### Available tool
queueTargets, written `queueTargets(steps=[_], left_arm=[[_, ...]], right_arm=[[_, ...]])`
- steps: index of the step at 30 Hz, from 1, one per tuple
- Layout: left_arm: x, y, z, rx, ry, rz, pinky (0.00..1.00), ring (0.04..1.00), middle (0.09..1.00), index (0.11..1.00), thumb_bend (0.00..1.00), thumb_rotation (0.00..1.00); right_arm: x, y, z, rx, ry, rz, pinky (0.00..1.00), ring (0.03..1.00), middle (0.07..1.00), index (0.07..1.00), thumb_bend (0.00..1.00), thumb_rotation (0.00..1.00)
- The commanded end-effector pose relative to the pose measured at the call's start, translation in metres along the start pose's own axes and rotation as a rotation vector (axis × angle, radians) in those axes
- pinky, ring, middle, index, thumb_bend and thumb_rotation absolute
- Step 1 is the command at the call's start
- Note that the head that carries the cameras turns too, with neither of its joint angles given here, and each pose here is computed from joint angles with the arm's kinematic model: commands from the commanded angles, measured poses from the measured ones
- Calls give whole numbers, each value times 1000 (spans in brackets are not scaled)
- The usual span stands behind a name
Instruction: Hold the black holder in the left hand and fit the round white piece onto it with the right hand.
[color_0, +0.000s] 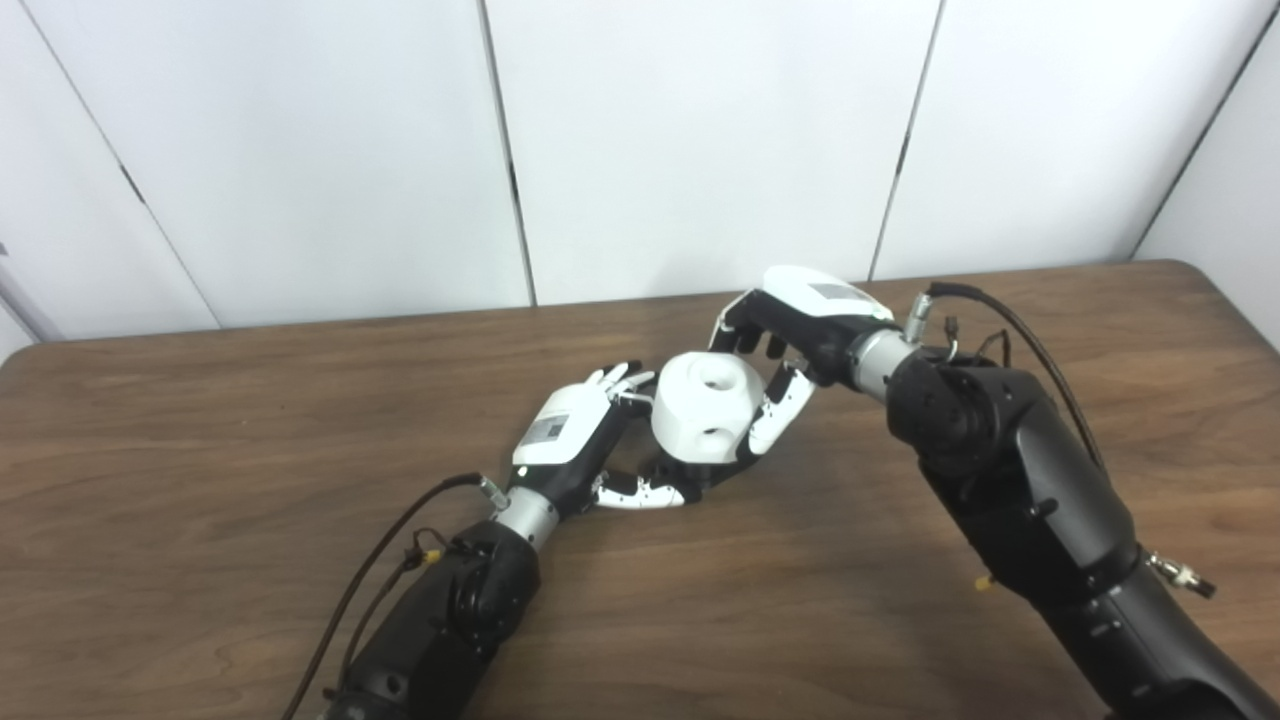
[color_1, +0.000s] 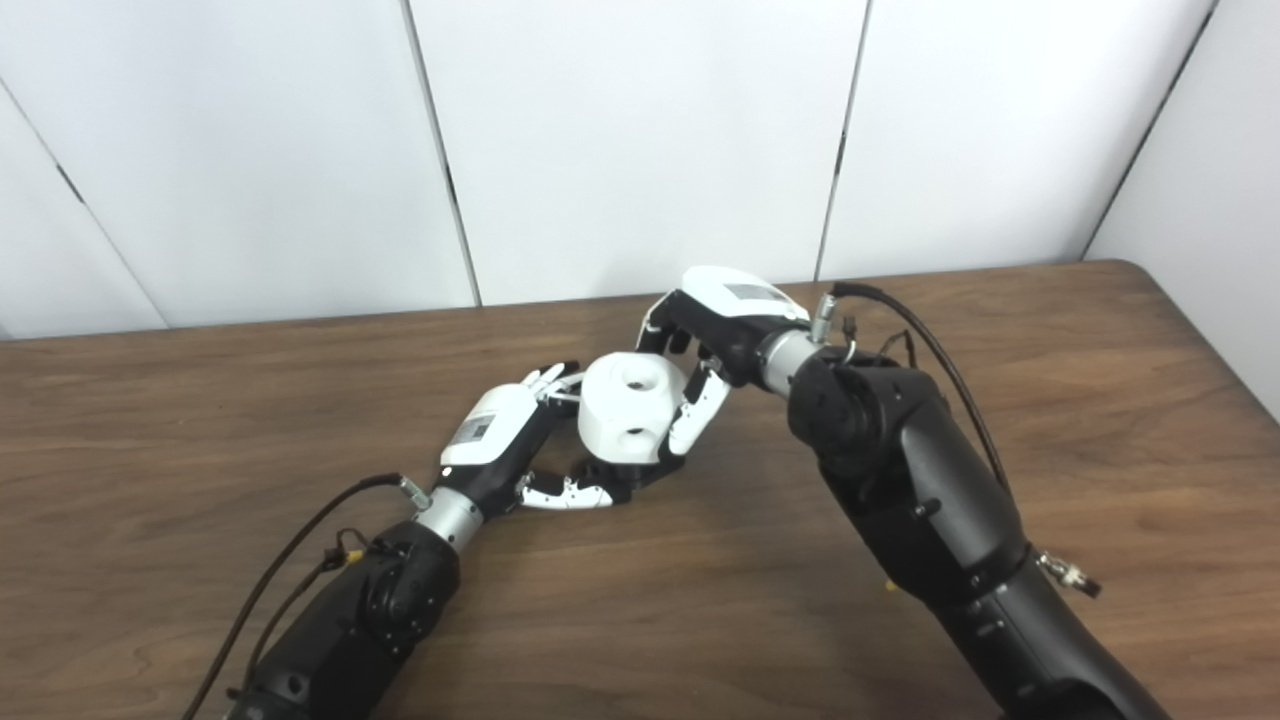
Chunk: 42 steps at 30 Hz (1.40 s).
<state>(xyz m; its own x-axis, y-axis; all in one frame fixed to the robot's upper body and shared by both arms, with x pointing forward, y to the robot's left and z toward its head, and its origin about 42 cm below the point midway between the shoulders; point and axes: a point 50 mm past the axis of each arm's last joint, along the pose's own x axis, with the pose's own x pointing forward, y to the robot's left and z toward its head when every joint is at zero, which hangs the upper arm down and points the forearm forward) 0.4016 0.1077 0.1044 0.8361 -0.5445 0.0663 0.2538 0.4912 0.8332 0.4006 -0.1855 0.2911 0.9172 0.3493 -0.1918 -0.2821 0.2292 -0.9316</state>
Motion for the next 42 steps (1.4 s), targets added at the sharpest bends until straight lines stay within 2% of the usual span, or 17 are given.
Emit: queueTargets(steps=[1,12,23,28,38,42], left_arm=[[-16,-42,1,-27,45,-107,1000,975,892,477,523,76],[-17,-42,3,-24,50,-110,1000,969,890,477,523,76],[-22,-41,1,-25,58,-121,1000,976,893,477,522,77],[-23,-39,0,-17,56,-123,1000,970,894,478,523,77],[-23,-39,-2,-20,60,-131,1000,973,895,478,523,76],[-24,-39,-1,-9,57,-136,1000,974,897,477,523,76]], right_arm=[[-3,-24,14,-63,-48,-50,697,758,715,482,523,134],[-2,-13,15,-96,-58,-5,690,778,724,482,524,135],[0,-10,11,-90,-49,-4,689,776,714,482,523,135],[2,-10,8,-84,-42,-16,691,769,707,482,523,135],[3,-17,9,-42,-38,-121,682,737,696,481,523,133],[4,-18,10,-29,-42,-132,685,738,698,481,522,132]])
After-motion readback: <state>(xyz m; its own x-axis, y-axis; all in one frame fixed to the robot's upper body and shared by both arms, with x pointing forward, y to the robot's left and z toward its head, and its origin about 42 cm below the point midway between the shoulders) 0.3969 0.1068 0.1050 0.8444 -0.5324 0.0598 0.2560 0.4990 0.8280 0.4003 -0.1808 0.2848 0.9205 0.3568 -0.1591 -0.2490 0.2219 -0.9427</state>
